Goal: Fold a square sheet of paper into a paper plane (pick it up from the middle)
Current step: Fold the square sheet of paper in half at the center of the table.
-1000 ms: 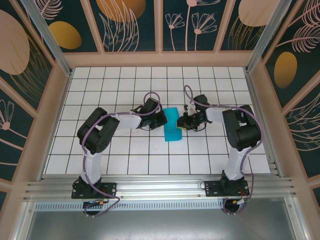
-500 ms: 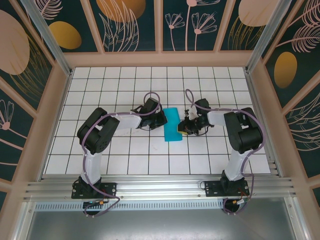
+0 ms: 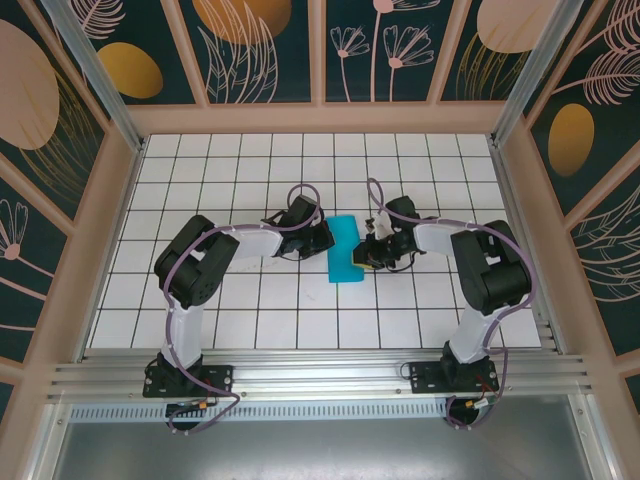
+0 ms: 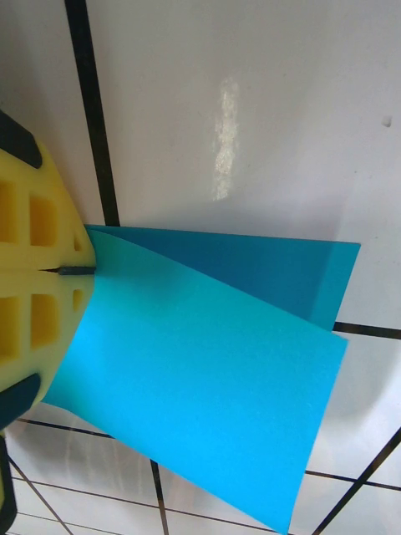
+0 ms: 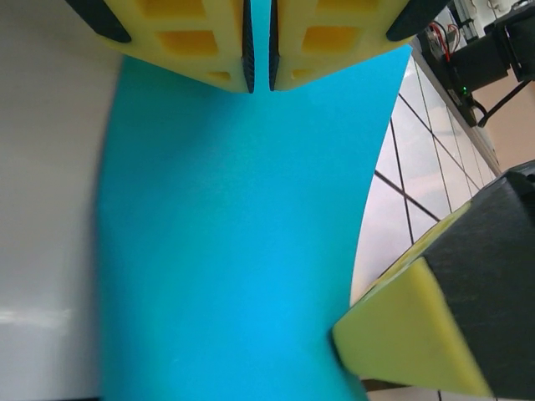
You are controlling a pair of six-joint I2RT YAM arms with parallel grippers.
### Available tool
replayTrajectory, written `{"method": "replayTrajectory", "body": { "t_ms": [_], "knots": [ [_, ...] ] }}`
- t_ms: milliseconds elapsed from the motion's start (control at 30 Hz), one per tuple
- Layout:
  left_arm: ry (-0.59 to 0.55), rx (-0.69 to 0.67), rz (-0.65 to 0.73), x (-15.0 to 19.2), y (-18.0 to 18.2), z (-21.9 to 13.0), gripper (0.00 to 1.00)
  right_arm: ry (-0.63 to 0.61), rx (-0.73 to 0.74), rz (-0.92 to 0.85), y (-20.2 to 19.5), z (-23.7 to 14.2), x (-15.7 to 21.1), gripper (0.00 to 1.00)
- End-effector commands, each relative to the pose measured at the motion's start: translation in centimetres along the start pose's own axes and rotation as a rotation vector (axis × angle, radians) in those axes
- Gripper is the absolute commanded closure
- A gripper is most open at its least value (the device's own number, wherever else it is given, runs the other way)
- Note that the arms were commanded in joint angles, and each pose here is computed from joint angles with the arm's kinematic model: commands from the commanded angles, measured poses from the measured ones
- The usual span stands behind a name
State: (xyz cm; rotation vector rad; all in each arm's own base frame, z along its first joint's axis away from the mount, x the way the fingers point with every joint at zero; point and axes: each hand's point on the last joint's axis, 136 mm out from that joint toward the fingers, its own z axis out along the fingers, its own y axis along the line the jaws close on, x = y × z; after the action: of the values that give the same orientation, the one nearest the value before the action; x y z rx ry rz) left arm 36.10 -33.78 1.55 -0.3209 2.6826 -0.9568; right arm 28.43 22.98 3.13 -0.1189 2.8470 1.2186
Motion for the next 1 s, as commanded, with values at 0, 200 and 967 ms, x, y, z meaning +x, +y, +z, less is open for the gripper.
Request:
{"method": "replayTrajectory", "body": {
  "t_ms": [0,200,967],
  "knots": [
    [0.053,-0.108,0.002,1.7,3.1,1.0,1.00,0.019,0.021,0.018,-0.7,0.2,1.5,0.83],
    [0.053,-0.109,0.003,1.7,3.2,1.0,1.00,0.058,0.096,0.066,-3.7,1.2,3.5,0.83],
    [0.057,-0.110,0.008,1.7,3.1,1.0,1.00,0.076,0.068,0.078,-3.2,0.7,5.3,0.85]
  ]
}}
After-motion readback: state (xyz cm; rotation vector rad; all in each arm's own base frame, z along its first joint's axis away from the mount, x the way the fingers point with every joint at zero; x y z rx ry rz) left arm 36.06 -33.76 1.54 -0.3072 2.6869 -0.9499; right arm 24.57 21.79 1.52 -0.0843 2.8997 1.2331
